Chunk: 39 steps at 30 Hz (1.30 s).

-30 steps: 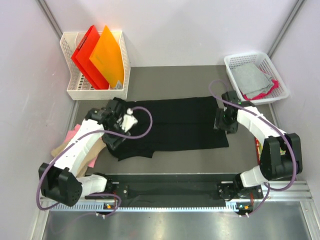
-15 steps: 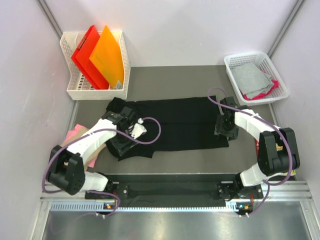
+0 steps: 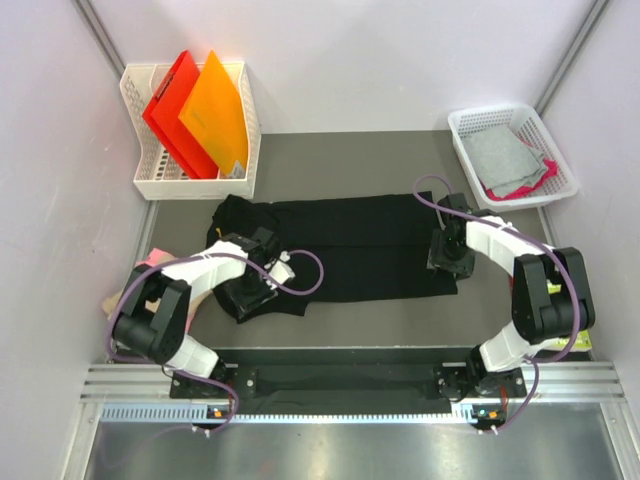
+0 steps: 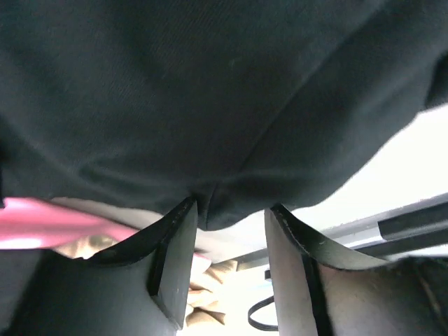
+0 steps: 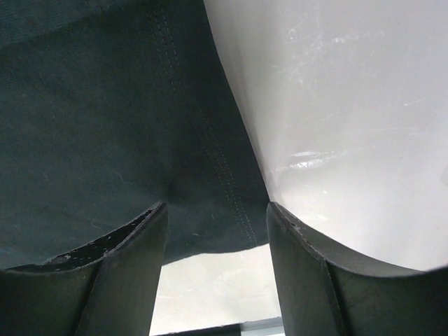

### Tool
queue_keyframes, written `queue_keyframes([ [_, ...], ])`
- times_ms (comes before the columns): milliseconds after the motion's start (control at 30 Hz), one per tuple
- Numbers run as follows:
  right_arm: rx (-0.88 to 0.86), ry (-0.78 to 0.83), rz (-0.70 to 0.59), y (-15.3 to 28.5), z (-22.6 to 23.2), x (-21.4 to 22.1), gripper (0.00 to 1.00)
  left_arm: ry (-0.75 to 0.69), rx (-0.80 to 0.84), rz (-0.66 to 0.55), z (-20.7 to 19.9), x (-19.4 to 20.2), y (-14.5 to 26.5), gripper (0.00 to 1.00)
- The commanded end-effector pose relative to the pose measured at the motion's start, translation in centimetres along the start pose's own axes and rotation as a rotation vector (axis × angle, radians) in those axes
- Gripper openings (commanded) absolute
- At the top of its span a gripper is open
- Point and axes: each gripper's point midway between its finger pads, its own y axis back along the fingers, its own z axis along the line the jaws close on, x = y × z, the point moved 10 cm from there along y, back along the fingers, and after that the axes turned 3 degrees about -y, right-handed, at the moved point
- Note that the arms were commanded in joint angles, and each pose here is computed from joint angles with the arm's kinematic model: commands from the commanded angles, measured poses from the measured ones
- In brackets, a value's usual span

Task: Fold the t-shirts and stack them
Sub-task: Grap the side of the flattened tshirt closest away from the robot with both arms

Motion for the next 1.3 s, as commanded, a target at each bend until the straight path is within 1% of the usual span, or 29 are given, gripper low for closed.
queue_keyframes([
  [0,-0.003,-0.022,-0.051,0.0,0.7,-1.7,0.59,-0.003,-0.013,-0.011,0.3,-0.9,-1.1,0.48],
  [100,0.004,-0.021,-0.056,0.0,0.6,-1.8,0.59,0.007,-0.012,-0.015,0.5,-1.4,-1.0,0.45],
  [133,0.005,-0.020,-0.051,-0.1,0.5,-1.8,0.59,0.006,-0.012,-0.024,0.6,-1.6,-0.8,0.39],
  [200,0.007,-0.015,-0.046,0.0,0.5,-1.7,0.59,0.005,-0.014,-0.025,0.7,-1.7,-0.7,0.32],
  [267,0.021,-0.017,-0.043,0.1,0.2,-1.4,0.59,0.003,-0.019,-0.024,0.7,-1.6,-0.6,0.27],
  [467,0.057,-0.040,-0.049,1.7,-0.9,0.1,0.58,0.007,-0.024,-0.036,0.8,-1.6,-0.1,0.25],
  [567,0.076,-0.048,-0.054,2.1,-1.5,0.7,0.59,0.008,-0.027,-0.044,0.8,-1.6,0.1,0.21],
  [600,0.078,-0.045,-0.050,2.1,-1.6,0.9,0.59,0.007,-0.029,-0.045,0.8,-1.5,0.2,0.19],
  [733,0.081,-0.041,-0.037,1.7,-1.7,1.3,0.59,0.007,-0.035,-0.049,0.9,-1.6,0.5,0.16],
  [833,0.077,-0.042,-0.025,1.2,-1.7,1.5,0.59,0.007,-0.037,-0.053,0.9,-1.6,0.6,0.11],
  [967,0.076,-0.044,-0.002,0.3,-1.6,1.9,0.58,0.007,-0.043,-0.051,0.9,-1.4,0.8,0.08],
  [1267,0.064,-0.042,0.004,-0.9,-1.1,1.4,0.56,0.006,-0.051,-0.047,0.7,-0.9,0.7,0.02],
])
